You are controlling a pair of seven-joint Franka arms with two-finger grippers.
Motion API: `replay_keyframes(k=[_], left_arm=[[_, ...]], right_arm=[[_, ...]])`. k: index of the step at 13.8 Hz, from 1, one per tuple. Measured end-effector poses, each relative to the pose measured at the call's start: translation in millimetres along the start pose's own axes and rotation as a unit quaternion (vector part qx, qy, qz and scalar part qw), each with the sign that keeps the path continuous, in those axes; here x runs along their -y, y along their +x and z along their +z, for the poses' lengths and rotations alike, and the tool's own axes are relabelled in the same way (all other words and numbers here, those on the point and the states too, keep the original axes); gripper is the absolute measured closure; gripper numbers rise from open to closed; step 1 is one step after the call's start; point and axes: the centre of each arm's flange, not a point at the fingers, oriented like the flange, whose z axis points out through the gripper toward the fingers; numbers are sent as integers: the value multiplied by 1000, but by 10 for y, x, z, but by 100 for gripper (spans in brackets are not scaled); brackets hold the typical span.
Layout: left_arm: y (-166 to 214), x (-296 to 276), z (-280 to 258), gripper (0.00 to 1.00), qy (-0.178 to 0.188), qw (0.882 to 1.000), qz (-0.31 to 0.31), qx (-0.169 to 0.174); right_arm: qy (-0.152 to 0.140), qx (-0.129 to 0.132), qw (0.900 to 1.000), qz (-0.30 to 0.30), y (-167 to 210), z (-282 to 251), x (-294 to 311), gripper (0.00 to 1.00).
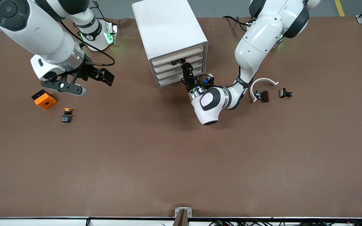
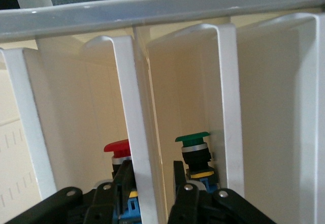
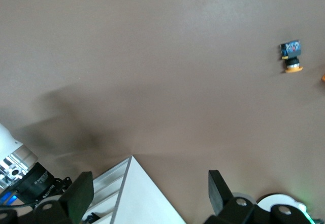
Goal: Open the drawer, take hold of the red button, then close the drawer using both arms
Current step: 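Pull the drawer open with the left gripper while the right gripper approaches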
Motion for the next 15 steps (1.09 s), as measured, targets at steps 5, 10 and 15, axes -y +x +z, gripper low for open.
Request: replay_keyframes(k=[5, 10, 15], left_arm=[[-1, 39, -28, 85, 5, 1000, -13, -2], [67, 32, -192, 85, 2, 1000, -4, 12], [158, 33, -475, 85, -9, 999, 7, 34]], right_arm=[[-8, 4, 999, 39, -164, 102, 245, 0], [-6, -4, 996, 94, -427, 197, 608, 0], [-13, -5, 990, 137, -696, 403, 984, 0]])
